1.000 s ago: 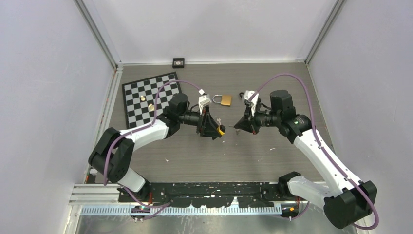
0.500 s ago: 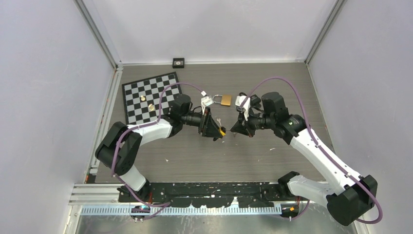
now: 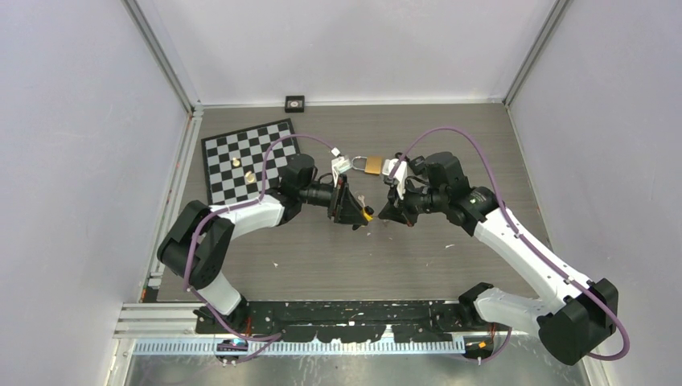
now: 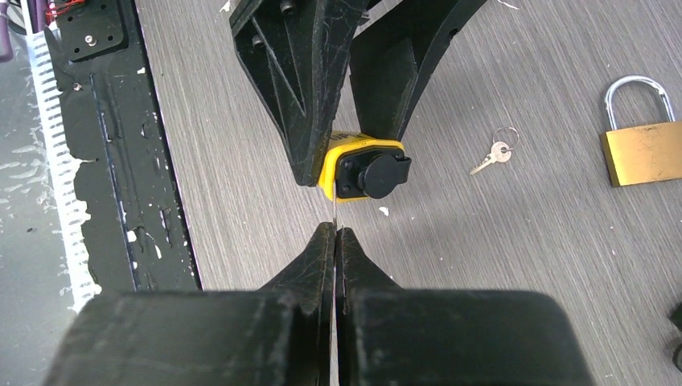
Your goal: Unlock with the key
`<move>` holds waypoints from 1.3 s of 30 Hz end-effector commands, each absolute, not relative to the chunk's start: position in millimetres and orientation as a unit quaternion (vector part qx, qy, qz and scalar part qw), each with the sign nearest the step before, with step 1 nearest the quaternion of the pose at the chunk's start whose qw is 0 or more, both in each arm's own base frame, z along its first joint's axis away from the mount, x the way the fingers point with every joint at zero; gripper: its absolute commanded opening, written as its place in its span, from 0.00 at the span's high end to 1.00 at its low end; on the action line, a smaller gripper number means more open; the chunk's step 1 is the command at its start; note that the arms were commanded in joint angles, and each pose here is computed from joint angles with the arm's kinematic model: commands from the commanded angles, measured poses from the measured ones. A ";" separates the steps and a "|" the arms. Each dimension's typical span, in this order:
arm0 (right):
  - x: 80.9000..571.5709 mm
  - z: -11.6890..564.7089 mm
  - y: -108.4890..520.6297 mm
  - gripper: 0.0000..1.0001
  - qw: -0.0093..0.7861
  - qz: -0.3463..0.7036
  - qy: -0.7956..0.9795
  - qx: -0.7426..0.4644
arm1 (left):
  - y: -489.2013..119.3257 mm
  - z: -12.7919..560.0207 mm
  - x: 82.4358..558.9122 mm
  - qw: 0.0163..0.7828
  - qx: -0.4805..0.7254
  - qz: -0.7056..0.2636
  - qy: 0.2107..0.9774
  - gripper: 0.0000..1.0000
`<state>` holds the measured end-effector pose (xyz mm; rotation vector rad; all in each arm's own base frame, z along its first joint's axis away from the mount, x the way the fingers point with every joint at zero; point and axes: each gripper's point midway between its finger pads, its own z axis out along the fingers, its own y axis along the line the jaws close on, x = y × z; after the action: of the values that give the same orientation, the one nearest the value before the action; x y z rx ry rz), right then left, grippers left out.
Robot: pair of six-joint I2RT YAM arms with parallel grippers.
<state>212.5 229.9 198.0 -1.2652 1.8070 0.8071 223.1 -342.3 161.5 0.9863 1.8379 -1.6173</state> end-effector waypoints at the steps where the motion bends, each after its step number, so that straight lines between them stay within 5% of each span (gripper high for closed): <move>1: 224.8 214.8 235.9 1.00 0.415 0.308 0.700 -0.493 | -348.9 193.3 227.1 0.283 0.390 -0.609 0.631 1.00; 39: 236.8 220.9 230.5 1.00 0.448 0.274 0.711 -0.468 | -350.2 176.3 232.2 0.277 0.384 -0.600 0.645 1.00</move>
<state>235.5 227.1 197.4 -1.1758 1.8453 0.6818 223.4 -344.2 165.8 0.9891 1.8102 -1.6473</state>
